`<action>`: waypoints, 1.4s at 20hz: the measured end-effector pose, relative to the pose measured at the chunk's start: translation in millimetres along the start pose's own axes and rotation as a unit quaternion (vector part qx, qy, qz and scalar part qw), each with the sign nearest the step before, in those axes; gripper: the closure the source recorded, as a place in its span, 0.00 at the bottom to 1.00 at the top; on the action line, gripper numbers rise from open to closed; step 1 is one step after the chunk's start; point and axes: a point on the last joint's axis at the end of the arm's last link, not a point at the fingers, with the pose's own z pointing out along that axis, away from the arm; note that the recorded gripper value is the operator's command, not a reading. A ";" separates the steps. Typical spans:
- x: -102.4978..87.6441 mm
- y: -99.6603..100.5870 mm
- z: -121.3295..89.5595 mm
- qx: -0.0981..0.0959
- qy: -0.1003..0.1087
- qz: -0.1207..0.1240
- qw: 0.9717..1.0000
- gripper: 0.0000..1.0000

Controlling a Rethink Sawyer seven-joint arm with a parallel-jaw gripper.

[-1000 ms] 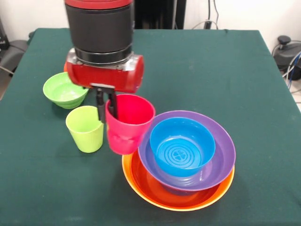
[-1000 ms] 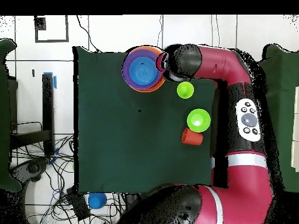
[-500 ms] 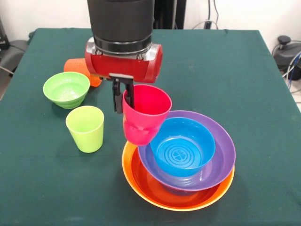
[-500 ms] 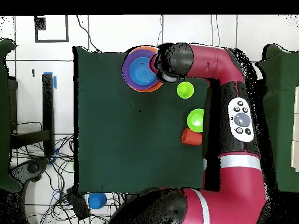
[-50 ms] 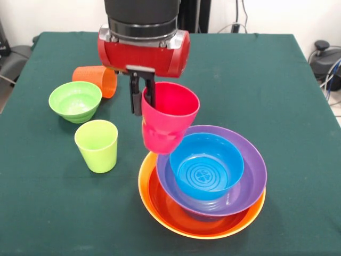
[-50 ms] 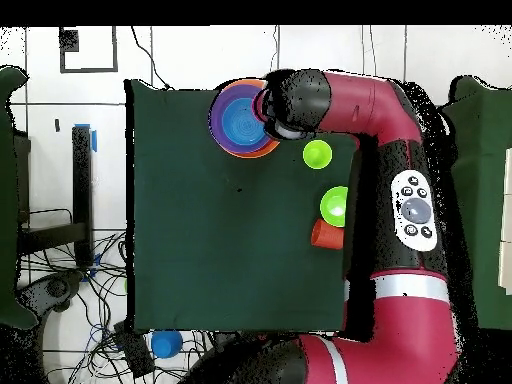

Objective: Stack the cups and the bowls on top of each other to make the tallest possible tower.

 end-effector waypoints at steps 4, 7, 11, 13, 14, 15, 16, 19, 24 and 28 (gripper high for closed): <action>7.6 1.9 -4.9 0.001 0.007 0.002 1.000 1.00; 15.6 4.7 -4.5 0.003 0.015 0.002 1.000 1.00; 28.3 13.3 -0.5 0.005 0.028 -0.003 1.000 1.00; 32.4 17.3 1.5 0.005 0.031 -0.006 0.999 1.00; 35.7 21.7 3.2 0.006 0.032 -0.010 0.999 1.00; 36.8 23.5 3.8 0.006 0.031 -0.011 0.999 1.00; 37.9 26.1 4.7 0.006 0.030 -0.013 0.999 1.00; 39.6 30.7 6.2 0.006 0.026 -0.016 1.000 1.00; 40.4 34.6 10.8 0.007 0.017 -0.017 1.000 1.00; 43.3 37.8 23.1 0.006 0.012 -0.015 1.000 1.00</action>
